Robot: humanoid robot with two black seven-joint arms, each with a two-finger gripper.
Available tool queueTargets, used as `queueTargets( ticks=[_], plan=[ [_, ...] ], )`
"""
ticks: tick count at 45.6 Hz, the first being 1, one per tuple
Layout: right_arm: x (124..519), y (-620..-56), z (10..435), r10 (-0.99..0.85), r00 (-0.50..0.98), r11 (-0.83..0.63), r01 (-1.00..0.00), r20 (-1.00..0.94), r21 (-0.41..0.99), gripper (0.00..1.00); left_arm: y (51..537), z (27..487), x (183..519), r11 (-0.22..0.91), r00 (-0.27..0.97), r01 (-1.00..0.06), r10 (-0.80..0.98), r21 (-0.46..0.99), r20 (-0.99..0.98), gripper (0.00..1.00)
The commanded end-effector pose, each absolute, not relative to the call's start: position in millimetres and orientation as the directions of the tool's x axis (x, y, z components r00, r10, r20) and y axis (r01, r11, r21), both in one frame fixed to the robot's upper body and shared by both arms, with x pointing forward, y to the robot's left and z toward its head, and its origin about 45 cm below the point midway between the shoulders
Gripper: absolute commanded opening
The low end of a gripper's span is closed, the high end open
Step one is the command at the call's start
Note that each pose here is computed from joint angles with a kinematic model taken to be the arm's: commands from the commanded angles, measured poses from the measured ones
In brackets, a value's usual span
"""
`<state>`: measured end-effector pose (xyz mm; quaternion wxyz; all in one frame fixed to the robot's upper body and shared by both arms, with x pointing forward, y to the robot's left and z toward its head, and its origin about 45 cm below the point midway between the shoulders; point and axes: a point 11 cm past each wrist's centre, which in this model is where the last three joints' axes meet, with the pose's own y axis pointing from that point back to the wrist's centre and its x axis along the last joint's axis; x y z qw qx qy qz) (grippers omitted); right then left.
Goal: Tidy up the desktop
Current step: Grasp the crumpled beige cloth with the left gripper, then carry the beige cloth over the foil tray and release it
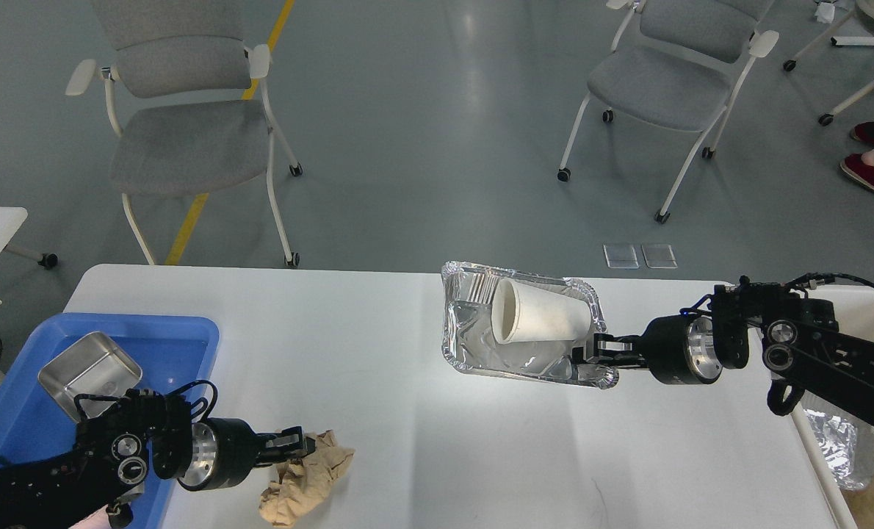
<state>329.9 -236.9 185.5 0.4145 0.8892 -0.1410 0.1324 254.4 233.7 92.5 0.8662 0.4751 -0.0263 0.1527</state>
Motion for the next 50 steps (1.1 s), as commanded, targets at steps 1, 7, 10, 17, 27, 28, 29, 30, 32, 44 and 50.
queueTargets(
  ticks=[1, 7, 10, 17, 27, 28, 29, 30, 32, 44, 50],
  plan=[
    [330, -237, 185, -0.142, 0.925, -0.616, -0.361, 0.352, 0.700, 0.00, 249, 129, 266, 0.487, 0.943, -0.332, 0.186, 0.808, 0.275, 0.00],
    [330, -237, 185, -0.142, 0.925, -0.616, -0.361, 0.352, 0.700, 0.00, 276, 189, 282, 0.469, 0.908, -0.416, 0.162, 0.779, 0.387, 0.00],
    [330, -238, 185, -0.143, 0.925, -0.615, -0.362, 0.352, 0.701, 0.00, 294, 224, 286, 0.456, 0.893, -0.446, 0.164, 0.771, 0.419, 0.00],
    [330, -238, 184, -0.143, 0.925, -0.613, -0.362, 0.352, 0.702, 0.00, 341, 312, 301, 0.428, 0.847, -0.530, 0.229, 0.733, 0.479, 0.00],
    [329, -239, 183, -0.145, 0.927, -0.613, -0.359, 0.347, 0.704, 0.00, 361, 444, 300, 0.465, 0.747, -0.649, 0.238, 0.602, 0.621, 0.00],
    [329, -239, 183, -0.145, 0.927, -0.613, -0.359, 0.347, 0.704, 0.00, 361, 449, 299, 0.467, 0.745, -0.650, 0.237, 0.599, 0.623, 0.00],
    [329, -239, 183, -0.145, 0.926, -0.612, -0.360, 0.348, 0.705, 0.00, 361, 452, 298, 0.471, 0.745, -0.650, 0.237, 0.597, 0.624, 0.00],
    [329, -239, 183, -0.145, 0.926, -0.612, -0.360, 0.348, 0.705, 0.00, 361, 453, 298, 0.471, 0.745, -0.650, 0.239, 0.596, 0.623, 0.00],
    [328, -239, 182, -0.145, 0.927, -0.611, -0.359, 0.346, 0.705, 0.00, 360, 453, 298, 0.476, 0.746, -0.648, 0.238, 0.595, 0.622, 0.00],
    [330, -235, 185, -0.147, 0.925, -0.624, -0.361, 0.350, 0.694, 0.00, 326, 414, 322, 0.561, 0.747, -0.645, 0.316, 0.520, 0.586, 0.00],
    [331, -231, 188, -0.148, 0.923, -0.632, -0.364, 0.355, 0.684, 0.00, 268, 385, 347, 0.623, 0.752, -0.597, 0.216, 0.506, 0.623, 0.00]
  ],
)
